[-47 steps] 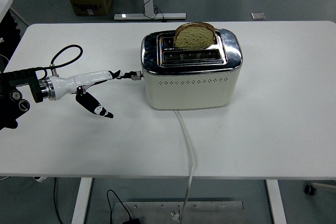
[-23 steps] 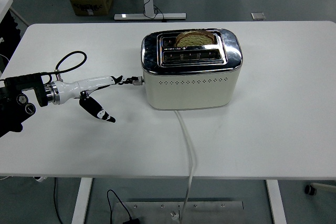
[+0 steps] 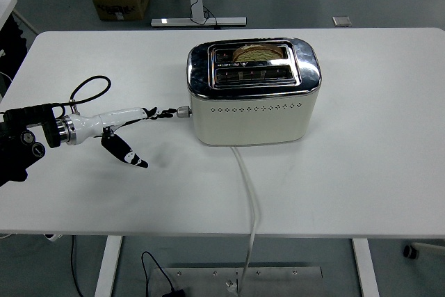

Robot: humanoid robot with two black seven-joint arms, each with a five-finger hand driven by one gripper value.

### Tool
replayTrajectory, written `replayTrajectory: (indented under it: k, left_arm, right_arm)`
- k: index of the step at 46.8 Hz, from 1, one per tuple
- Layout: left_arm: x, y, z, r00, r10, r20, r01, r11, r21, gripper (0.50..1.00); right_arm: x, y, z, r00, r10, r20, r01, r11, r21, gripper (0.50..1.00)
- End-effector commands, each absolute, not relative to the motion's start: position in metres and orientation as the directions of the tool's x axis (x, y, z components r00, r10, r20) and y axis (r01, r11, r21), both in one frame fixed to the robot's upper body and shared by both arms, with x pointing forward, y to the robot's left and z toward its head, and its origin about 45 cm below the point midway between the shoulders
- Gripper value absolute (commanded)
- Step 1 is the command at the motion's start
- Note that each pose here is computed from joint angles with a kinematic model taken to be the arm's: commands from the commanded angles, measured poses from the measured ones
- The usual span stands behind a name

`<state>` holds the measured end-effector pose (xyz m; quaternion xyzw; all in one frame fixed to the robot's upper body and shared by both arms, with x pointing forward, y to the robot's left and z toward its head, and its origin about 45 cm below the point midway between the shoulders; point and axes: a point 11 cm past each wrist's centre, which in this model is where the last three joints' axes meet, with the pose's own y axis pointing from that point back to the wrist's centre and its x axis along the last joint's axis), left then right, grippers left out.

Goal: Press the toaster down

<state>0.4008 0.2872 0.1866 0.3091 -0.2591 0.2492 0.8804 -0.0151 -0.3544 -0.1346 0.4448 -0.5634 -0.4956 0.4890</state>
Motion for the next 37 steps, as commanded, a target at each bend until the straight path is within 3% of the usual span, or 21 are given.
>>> replayTrajectory:
  k: [1,23,37]
  left_arm:
    - [0.4,0.289,0.187,0.741,0.283,0.609,-0.602,0.683,0.415,1.0]
    - [0.405,0.293,0.196,0.726,0.375,0.577,-0.638,0.681,0.36,1.0]
    - [0.416,0.326,0.216,0.642,0.614,0.459,-0.756,0.607,0.246,1.0]
  right_arm:
    - [-0.015,-0.354,-0.135,-0.126,-0.986,0.11,-0.017,0.113,0.993,0.998]
    - [-0.014,-0.354,-0.135,-0.126,-0.986,0.11,-0.018,0.113,0.993,0.998]
    - [-0.015,-0.354,-0.135,-0.126,-0.986,0.11,-0.017,0.113,0.993,0.998]
